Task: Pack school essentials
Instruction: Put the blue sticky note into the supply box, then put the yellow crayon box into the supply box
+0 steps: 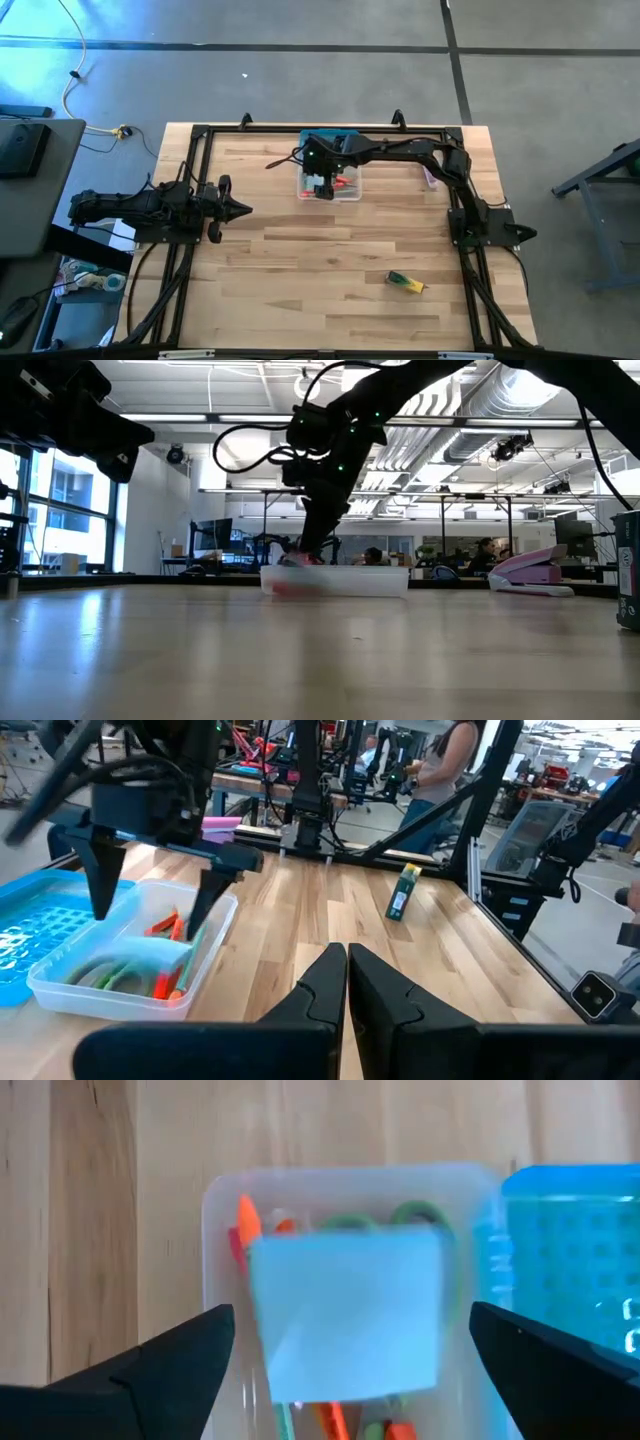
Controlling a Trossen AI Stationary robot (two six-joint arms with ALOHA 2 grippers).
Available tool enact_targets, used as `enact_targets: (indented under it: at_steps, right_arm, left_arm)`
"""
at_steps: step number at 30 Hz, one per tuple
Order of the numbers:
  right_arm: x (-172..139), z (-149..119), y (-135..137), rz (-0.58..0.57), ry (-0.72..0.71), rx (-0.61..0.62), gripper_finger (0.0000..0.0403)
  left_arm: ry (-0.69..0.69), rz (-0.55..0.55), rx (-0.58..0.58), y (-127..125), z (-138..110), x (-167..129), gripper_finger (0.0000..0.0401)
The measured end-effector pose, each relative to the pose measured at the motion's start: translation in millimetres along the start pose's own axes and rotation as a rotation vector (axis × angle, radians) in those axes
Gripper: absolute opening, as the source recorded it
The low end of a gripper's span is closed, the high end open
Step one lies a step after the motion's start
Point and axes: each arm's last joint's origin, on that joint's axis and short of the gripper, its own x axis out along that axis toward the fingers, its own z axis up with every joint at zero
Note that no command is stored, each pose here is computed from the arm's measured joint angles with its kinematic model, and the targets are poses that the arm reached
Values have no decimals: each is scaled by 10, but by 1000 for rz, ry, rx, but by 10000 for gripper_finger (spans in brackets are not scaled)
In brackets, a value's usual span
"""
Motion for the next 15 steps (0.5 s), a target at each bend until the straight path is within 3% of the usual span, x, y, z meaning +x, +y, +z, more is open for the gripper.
enact_targets:
  at_steps: [5,15]
  right_arm:
    - [-25,-3,3,2,4,68,398]
    - [-426,56,72,-1,-47,301,385]
  left_arm:
    - [0,0,0,0,0,0,5]
    - [1,0,0,0,-2,1,5]
